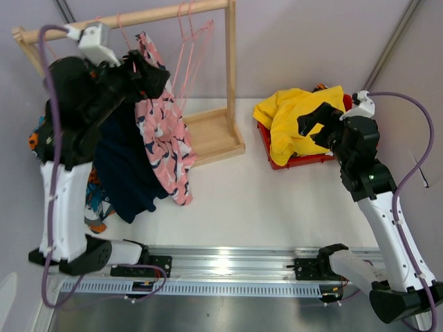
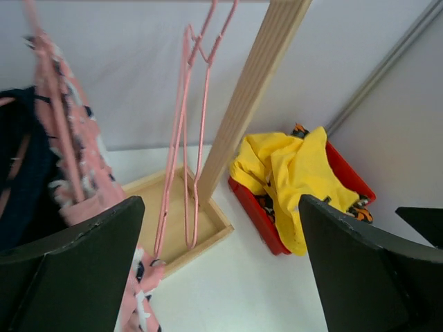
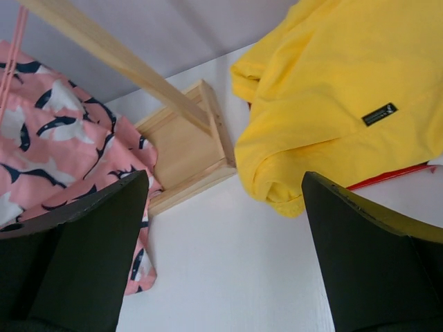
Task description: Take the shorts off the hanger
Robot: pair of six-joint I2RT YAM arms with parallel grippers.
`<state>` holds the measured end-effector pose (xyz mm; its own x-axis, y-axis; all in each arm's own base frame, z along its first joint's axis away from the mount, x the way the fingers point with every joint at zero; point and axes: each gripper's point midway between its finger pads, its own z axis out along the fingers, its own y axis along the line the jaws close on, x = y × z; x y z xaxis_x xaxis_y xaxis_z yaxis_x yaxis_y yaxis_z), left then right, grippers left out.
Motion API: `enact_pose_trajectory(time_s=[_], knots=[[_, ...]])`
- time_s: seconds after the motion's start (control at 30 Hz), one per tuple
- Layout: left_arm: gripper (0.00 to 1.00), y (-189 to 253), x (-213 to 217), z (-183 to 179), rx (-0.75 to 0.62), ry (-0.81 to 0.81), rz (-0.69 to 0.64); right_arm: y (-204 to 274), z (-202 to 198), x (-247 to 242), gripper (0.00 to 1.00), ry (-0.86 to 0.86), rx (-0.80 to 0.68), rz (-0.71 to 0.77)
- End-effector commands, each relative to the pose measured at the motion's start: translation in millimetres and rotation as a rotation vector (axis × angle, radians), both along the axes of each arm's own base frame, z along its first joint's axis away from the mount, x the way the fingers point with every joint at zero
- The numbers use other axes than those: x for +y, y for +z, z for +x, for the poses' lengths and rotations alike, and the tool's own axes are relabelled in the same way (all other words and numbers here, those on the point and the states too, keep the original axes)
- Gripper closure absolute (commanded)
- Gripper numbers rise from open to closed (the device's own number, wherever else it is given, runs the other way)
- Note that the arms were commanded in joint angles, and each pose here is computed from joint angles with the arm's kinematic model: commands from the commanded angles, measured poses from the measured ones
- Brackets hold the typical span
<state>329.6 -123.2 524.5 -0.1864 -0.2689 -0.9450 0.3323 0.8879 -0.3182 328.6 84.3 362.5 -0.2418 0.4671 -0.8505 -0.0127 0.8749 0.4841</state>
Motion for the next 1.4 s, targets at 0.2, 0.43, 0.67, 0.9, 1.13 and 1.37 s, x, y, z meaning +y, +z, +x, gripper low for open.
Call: enact_pose_trajectory(time_s=[0.2, 0.43, 0.67, 0.9, 1.13, 1.37], knots=[[0.01, -19, 52, -19, 0.008, 0.213, 0.155, -6, -13, 32, 0.0, 0.072, 0.011, 0.02], [0.01, -17, 62, 32, 0.029, 0.283, 0.167, -12, -18, 29, 0.0, 0.067, 0.027, -0.009], [0.01, -32, 75, 73, 0.077, 0.329, 0.153, -18, -24, 19, 0.0, 0.039, 0.03, -0.052], [0.01, -45, 80, 89, 0.095, 0.333, 0.15, -26, -22, 17, 0.0, 0.034, 0.042, -0.07], [0.19, -57, 78, 104, 0.111, 0.315, 0.154, -40, -19, 18, 0.0, 0.033, 0.067, -0.071], [0.34, -68, 80, 115, 0.135, 0.325, 0.161, -44, -21, 13, 0.01, 0.02, 0.076, -0.081]])
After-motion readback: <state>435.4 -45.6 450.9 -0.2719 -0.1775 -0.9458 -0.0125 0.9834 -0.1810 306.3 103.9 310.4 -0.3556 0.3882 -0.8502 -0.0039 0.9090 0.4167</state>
